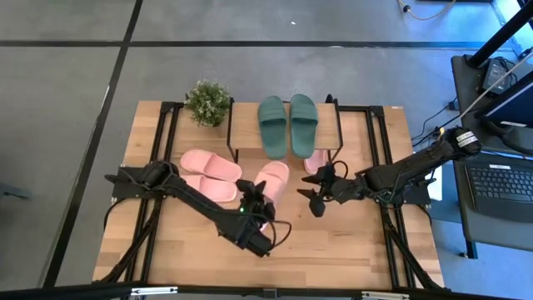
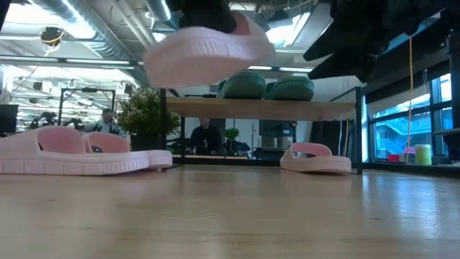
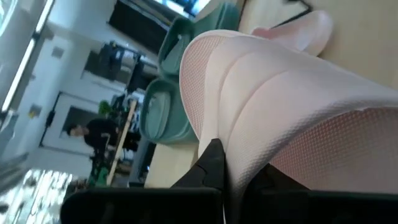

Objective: Pick and place slides into the shelf
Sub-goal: Put the pink slipper under the shelf

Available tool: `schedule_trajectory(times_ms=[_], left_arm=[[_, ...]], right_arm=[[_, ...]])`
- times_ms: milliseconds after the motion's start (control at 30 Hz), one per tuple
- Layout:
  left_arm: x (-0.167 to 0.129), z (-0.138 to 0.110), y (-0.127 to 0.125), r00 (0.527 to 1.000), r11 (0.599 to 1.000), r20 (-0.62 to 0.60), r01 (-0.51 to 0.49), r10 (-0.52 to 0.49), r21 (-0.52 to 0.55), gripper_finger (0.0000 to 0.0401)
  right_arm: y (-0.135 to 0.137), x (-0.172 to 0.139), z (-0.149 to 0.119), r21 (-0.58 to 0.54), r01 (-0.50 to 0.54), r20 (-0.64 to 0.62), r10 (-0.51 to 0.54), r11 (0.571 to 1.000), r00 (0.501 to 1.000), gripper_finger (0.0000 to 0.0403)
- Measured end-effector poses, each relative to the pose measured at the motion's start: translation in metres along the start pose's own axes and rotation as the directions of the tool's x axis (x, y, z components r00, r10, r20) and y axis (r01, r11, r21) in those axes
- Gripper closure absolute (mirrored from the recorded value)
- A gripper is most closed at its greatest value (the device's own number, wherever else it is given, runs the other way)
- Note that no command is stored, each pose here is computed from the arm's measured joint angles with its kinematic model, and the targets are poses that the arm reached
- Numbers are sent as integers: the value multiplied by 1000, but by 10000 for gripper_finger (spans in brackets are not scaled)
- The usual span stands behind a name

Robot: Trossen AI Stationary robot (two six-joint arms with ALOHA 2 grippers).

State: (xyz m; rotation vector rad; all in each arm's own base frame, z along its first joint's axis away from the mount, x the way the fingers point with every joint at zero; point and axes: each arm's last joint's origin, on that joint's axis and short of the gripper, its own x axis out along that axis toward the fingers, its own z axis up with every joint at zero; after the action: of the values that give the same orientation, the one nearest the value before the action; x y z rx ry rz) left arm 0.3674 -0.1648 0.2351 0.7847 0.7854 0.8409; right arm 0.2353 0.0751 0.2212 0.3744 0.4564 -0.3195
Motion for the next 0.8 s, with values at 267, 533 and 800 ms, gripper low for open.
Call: schedule_trajectory(times_ms=[267,533,800], left_arm=[[-14,4,-1,980,990,139,-139,142,-34,399],[10,11,6,961,968,127,-236,245,-81,399],[37,13,13,958,958,67,-270,277,-100,399]], right_arm=[[11,3,-3,65,-52,30,51,997,998,176],[32,18,-16,23,-139,82,137,990,987,176],[43,28,-30,-51,-73,169,80,996,982,176]])
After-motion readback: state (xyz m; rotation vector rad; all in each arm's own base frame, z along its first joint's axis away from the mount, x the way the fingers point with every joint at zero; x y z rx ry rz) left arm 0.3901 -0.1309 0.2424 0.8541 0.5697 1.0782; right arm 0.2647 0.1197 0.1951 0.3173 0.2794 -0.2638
